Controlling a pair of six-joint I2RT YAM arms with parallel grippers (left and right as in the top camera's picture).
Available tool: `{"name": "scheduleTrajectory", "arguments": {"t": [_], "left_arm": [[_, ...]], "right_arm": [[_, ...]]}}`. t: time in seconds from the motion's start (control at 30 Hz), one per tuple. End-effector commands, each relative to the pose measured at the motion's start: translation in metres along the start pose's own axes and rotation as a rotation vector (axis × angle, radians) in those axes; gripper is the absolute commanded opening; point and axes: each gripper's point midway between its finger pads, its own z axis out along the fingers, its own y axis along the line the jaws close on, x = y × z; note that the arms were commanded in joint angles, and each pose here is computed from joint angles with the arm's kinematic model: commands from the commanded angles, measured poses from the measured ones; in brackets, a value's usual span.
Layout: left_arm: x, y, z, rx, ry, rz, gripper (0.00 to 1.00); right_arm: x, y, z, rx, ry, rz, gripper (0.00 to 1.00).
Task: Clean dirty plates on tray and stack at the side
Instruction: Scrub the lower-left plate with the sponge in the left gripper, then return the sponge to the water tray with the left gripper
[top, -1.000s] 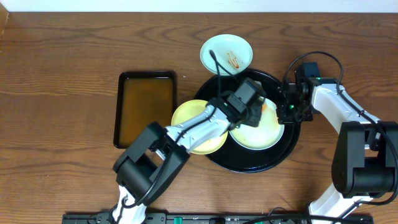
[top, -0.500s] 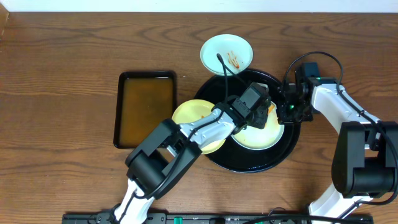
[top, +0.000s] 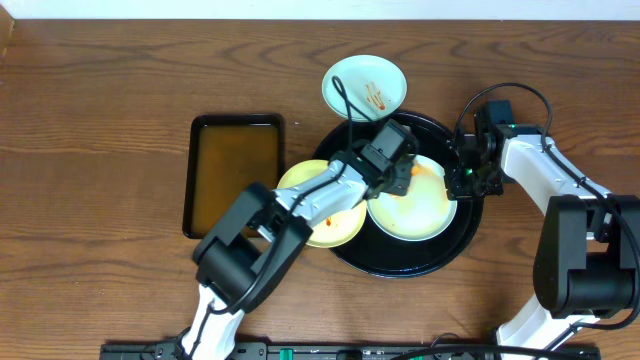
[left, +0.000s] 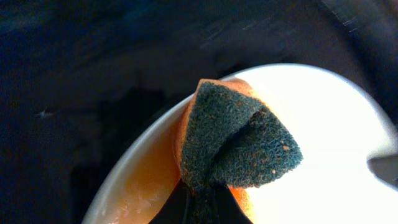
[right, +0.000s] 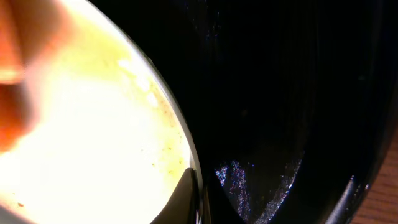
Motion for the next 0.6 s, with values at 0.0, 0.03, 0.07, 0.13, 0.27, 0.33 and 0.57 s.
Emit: {"name": "scheduleTrajectory", "arguments": {"t": [0.0,0.03,0.07,0.13,0.27,0.33,0.57], "left_arm": [[-0.001,0.014,-0.025,-0.056,0.008,0.010,0.08],[-0.003,0.006,-0.039,-0.031,0.007,0.011,0.07],[-0.006,0.002,-0.051,-0.019,0.001,0.012,0.07],[-0.012,-0.003,-0.081,-0.010,-0.024,0.012,0.07],[-0.024,0.003,-0.121,-0.008,-0.065,-0.013,0.07],[-0.030,0.016,-0.139,-0.022,-0.080,-0.043,0.07],[-0.041,0.115,-0.190,-0.267,-0.129,-0.210,0.07]], "right_arm": [[0.010,-0.001,0.009,0.013,0.045,0.006,0.01],[0.009,-0.001,0.009,0.013,0.044,0.005,0.01],[0.009,-0.001,0.009,0.013,0.043,0.006,0.01],[0.008,-0.002,0.010,0.013,0.040,0.006,0.01],[0.006,-0.002,0.010,0.013,0.031,0.004,0.02],[0.003,-0.001,0.010,0.011,0.018,0.002,0.05],[0.000,0.013,0.021,-0.082,-0.007,-0.002,0.01]]}}
